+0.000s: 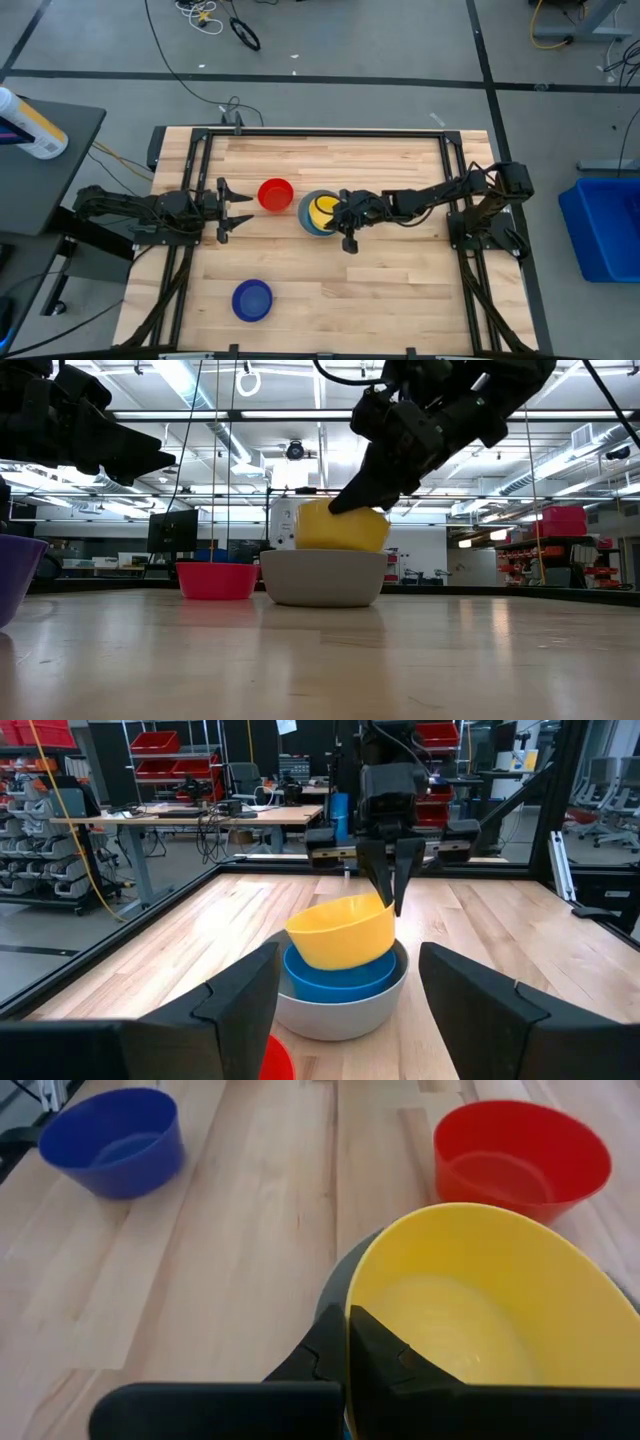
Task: Nest bowls inside each other
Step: Stack the yellow bowl on the light blue bowl
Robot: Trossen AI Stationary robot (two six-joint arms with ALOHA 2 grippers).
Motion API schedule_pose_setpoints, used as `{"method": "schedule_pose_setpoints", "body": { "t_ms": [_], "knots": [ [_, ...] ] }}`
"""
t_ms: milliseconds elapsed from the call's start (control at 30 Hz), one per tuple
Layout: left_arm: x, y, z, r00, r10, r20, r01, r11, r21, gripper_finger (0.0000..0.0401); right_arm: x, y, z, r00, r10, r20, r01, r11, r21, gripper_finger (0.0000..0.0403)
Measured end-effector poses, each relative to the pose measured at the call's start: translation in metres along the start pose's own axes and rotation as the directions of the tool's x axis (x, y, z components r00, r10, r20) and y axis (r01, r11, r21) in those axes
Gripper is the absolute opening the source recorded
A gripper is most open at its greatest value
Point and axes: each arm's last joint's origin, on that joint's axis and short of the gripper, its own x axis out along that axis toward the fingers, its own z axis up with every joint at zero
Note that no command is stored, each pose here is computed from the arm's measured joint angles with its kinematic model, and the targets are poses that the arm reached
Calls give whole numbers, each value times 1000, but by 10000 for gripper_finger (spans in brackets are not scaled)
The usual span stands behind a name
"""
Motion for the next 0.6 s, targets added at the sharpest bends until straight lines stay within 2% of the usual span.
{"method": "schedule_pose_setpoints", "body": {
  "t_ms": [600],
  "knots": [
    [0,0,0,1000,0,0,0,1000,0,247,4,-3,8,998,17,-55,-17,1000,-13,0]
  ]
}}
